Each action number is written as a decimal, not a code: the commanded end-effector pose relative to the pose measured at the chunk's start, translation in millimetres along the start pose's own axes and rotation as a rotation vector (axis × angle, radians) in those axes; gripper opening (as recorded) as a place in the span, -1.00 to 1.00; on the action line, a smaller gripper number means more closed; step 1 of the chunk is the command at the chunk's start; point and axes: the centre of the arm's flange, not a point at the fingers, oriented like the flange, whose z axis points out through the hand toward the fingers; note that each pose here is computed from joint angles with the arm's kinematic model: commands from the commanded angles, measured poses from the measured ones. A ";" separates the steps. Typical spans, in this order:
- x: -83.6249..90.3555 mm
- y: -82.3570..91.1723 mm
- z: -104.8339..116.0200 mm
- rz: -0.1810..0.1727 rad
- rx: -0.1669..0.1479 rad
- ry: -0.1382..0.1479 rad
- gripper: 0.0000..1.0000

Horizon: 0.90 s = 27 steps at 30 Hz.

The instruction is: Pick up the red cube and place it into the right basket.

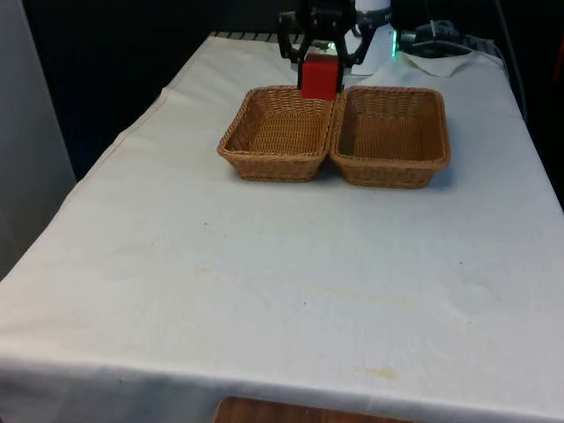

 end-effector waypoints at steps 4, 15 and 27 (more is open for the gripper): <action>-9.3 16.9 3.0 -0.013 0.004 0.005 -0.93; -27.9 45.0 15.1 -0.031 0.004 -0.007 -0.93; -61.1 64.3 46.8 -0.058 0.008 -0.013 -0.93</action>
